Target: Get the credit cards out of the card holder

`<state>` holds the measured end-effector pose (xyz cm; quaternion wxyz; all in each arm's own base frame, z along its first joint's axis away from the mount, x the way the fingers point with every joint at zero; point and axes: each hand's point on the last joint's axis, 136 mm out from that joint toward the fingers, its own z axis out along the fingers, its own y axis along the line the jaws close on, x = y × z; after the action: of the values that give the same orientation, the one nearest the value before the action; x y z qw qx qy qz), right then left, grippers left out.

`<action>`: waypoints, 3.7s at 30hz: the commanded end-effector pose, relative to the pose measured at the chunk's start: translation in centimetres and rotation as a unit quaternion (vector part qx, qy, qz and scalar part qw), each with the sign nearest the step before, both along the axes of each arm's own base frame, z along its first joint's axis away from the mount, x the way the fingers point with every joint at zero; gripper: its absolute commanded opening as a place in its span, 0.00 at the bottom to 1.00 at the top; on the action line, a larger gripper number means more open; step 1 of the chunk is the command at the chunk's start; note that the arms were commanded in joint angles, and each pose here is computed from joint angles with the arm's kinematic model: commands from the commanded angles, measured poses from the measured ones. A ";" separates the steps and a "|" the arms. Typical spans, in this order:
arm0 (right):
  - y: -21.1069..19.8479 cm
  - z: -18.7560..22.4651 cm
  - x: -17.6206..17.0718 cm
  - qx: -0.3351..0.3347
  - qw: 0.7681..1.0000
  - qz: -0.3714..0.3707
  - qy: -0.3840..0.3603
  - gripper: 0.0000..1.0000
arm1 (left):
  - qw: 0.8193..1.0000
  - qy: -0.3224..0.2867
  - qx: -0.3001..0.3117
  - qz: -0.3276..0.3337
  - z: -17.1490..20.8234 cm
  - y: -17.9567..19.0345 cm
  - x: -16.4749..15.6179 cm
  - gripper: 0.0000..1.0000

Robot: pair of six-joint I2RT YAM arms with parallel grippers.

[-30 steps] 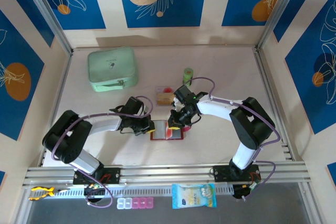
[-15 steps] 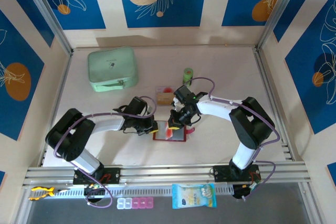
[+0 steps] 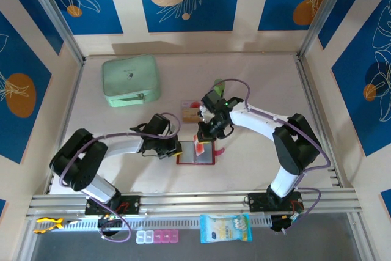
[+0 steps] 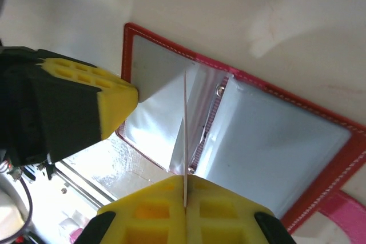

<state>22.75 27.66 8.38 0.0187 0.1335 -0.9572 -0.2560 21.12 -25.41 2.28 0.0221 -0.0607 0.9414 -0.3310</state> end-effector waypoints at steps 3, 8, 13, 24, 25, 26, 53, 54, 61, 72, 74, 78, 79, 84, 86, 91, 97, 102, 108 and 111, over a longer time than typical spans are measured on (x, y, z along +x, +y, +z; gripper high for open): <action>-1.4 2.2 0.8 -0.035 0.987 0.133 -0.079 0.02 | 0.999 0.022 0.040 0.021 -1.4 2.3 -1.2 0.05; -1.7 3.2 3.5 -0.041 0.958 0.239 -0.150 0.00 | 0.999 0.018 0.029 0.025 -1.2 2.1 -1.2 0.08; -1.8 4.6 6.5 -0.068 0.912 0.341 -0.219 0.00 | 1.000 0.004 0.012 0.028 -0.2 1.6 -0.6 0.12; -0.9 7.4 12.6 -0.089 0.830 0.464 -0.296 0.00 | 0.998 -0.030 0.000 0.047 2.4 2.7 0.8 0.19; -0.8 7.2 13.1 -0.091 0.825 0.472 -0.296 0.00 | 0.998 -0.032 0.001 0.049 2.5 3.0 0.8 0.19; -0.6 7.2 13.4 -0.089 0.820 0.481 -0.296 0.00 | 0.998 -0.034 0.002 0.053 2.7 3.3 0.9 0.20; 1.4 3.0 17.7 -0.077 0.814 0.498 -0.288 0.20 | 0.994 -0.040 0.015 0.099 3.4 7.9 0.4 0.30; 1.3 3.0 17.8 -0.080 0.814 0.497 -0.288 0.21 | 0.994 -0.040 0.016 0.099 3.4 7.9 0.4 0.30; 0.0 5.4 17.7 -0.082 0.831 0.455 -0.310 0.24 | 0.993 -0.049 0.031 0.099 3.1 9.0 1.3 0.36; -4.1 7.0 15.4 -0.057 0.884 0.311 -0.345 0.56 | 0.984 -0.096 0.123 0.085 3.2 12.0 5.6 0.79; -4.9 7.0 14.8 -0.050 0.892 0.288 -0.346 0.56 | 0.983 -0.102 0.131 0.083 3.3 12.3 6.3 0.82; -6.8 6.2 13.7 -0.046 0.907 0.247 -0.339 0.56 | 0.979 -0.110 0.151 0.083 3.3 13.3 7.6 0.84; -7.4 6.0 13.6 -0.048 0.911 0.233 -0.338 0.56 | 0.977 -0.115 0.158 0.085 3.4 13.7 7.9 0.84; -10.9 4.8 13.4 -0.058 0.929 0.143 -0.338 0.57 | 0.963 -0.136 0.212 0.092 3.7 16.3 9.1 0.97; -12.3 4.1 13.2 -0.063 0.934 0.104 -0.337 0.59 | 0.956 -0.146 0.237 0.096 3.9 17.4 9.6 1.00; -15.5 2.3 13.1 -0.068 0.938 0.019 -0.340 0.84 | 0.924 -0.176 0.321 0.109 4.4 20.9 10.8 1.00; -18.7 0.3 13.5 -0.063 0.931 -0.073 -0.351 0.99 | 0.876 -0.240 0.400 0.118 6.0 24.0 12.0 1.00; -20.9 -0.9 14.3 -0.075 0.908 -0.132 -0.390 0.99 | 0.840 -0.284 0.439 0.146 8.1 26.1 13.0 0.99; -21.9 1.2 15.9 -0.079 0.862 -0.162 -0.474 0.99 | 0.801 -0.355 0.465 0.128 8.0 26.5 15.0 1.00; -22.7 2.1 16.5 -0.078 0.839 -0.182 -0.507 0.99 | 0.776 -0.413 0.457 0.138 8.1 26.3 15.8 1.00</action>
<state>36.98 5.82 6.76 -0.4171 0.0856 -0.9005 -0.0884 35.20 0.29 8.76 0.4092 -0.0433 0.9020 0.1303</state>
